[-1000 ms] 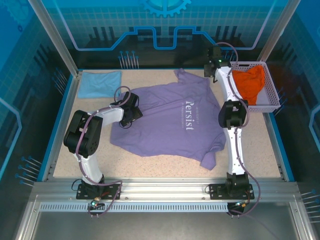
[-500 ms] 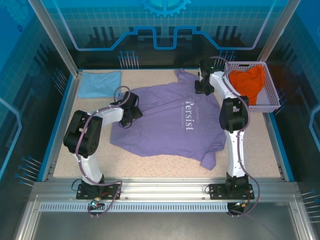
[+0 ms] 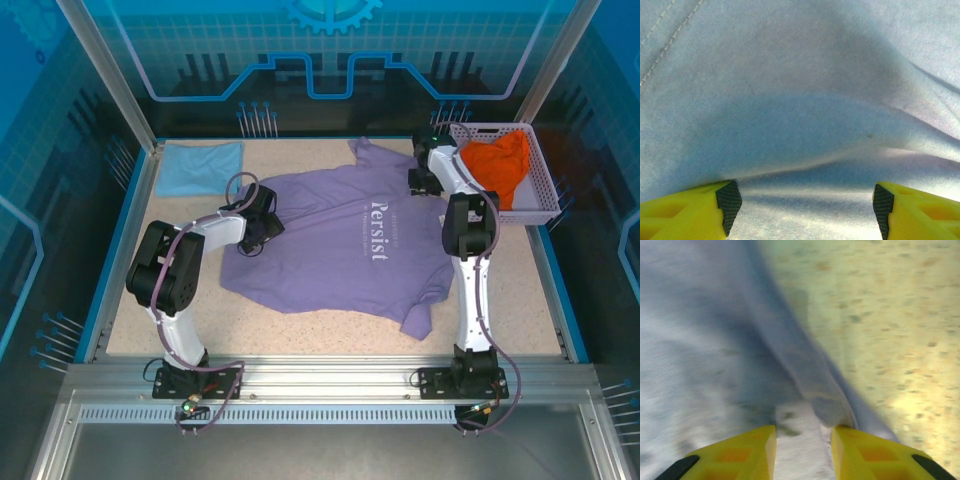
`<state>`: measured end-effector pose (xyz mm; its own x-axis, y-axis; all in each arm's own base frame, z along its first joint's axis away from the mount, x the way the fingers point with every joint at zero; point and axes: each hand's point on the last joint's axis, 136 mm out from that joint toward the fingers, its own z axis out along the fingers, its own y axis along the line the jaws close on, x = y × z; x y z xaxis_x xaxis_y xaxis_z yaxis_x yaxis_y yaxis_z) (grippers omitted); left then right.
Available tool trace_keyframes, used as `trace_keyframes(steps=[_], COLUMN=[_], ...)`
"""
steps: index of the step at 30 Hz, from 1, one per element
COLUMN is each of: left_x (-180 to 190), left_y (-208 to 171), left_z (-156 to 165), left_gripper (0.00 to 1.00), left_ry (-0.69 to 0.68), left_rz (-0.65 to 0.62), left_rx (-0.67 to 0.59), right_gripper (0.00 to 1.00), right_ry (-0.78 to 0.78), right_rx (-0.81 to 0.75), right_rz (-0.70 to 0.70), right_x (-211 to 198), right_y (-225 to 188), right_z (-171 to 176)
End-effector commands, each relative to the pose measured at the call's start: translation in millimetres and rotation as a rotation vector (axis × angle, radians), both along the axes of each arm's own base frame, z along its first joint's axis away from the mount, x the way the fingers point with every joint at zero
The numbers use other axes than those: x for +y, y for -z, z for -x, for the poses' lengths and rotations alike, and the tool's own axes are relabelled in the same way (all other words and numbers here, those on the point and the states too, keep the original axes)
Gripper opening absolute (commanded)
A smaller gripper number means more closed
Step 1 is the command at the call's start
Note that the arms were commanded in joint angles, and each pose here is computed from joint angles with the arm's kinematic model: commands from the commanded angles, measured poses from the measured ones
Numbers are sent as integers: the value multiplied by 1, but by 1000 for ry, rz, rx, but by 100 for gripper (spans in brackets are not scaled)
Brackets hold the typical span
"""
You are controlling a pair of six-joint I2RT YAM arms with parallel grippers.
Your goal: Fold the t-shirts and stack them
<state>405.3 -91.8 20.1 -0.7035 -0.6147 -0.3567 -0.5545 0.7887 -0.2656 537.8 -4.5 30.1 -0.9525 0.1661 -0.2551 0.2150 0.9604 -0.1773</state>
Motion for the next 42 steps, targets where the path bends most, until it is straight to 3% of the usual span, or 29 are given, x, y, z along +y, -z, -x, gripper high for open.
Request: trace_keyframes(steps=[1, 6, 8, 11, 14, 18, 21, 25, 34, 42], left_x=[20, 20, 19, 16, 8, -3, -9, -10, 16, 10], left_y=[39, 34, 31, 23, 13, -13, -34, -44, -47, -26], left_z=[44, 43, 40, 36, 32, 29, 38, 69, 166, 208], left_gripper=[75, 76, 77, 78, 81, 88, 89, 85, 78, 75], left_ry=[-50, -43, -33, -21, 11, 63, 86, 94, 71, 69], left_rz=[-34, -37, -32, -20, 3, -2, -10, 7, 1, 92], left_rx=[185, 177, 170, 155, 130, 83, 55, 72, 121, 209], right_gripper=[39, 44, 51, 54, 53, 51, 65, 70, 70, 70], right_ry=[62, 50, 17, -48, -61, -18, 38, 76, 157, 239], right_rx=[-62, -182, -270, -366, -351, -258, -238, -193, 22, 105], right_rz=[90, 130, 126, 74, -38, -176, -265, -430, -462, -530], right_x=[-28, -26, -15, 7, 25, 47, 62, 83, 88, 94], right_y=[-35, -75, -100, -121, -123, -119, -118, -112, -76, -40], right_z=[-2, -15, -18, -19, -7, 42, 94, 165, 313, 381])
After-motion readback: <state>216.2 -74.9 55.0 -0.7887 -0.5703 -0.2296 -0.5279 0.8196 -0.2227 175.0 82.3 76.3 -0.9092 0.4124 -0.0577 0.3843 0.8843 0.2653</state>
